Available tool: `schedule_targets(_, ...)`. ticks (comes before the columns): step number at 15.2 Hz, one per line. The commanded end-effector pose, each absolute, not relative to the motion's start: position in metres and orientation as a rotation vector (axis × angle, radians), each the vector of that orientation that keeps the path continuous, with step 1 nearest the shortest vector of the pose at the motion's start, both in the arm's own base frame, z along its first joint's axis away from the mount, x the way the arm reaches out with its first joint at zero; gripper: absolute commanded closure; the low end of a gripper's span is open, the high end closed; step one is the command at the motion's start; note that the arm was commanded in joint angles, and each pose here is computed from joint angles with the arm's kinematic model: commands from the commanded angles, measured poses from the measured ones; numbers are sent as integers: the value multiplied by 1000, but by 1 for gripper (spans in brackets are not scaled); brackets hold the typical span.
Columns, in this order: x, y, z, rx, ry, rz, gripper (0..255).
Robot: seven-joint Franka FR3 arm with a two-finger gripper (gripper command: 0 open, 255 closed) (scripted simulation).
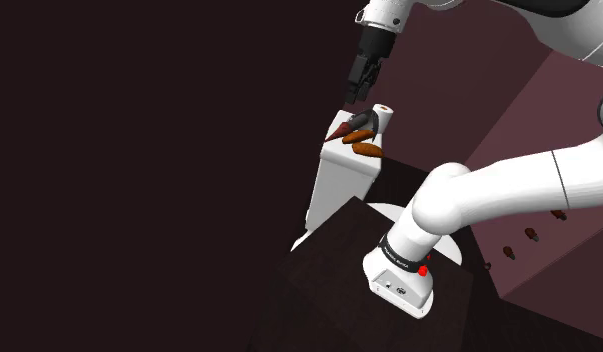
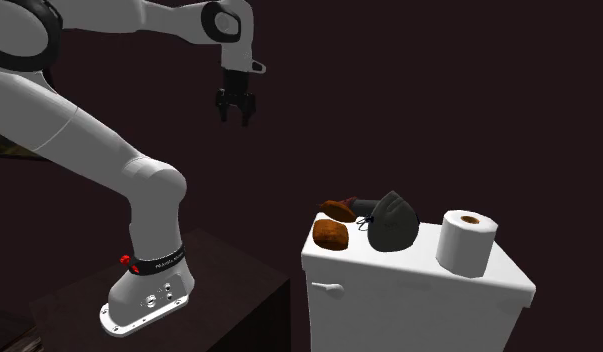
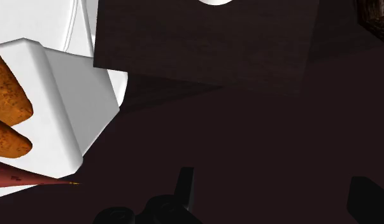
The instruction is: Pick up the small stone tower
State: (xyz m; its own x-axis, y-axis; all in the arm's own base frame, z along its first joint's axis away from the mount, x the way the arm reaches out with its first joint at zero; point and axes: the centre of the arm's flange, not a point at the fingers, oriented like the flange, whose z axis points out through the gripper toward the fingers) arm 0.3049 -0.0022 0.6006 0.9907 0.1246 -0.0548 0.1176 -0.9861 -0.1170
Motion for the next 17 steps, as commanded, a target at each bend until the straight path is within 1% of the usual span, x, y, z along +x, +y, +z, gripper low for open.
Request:
schedule_targets(1, 305, -2, 601, -3021, -184, 94, 0)
schedule_targets(9, 307, -114, 565, -2919, -404, -6, 0)
schedule_targets(17, 328, -221, 520, -2800, -610, -102, 0)
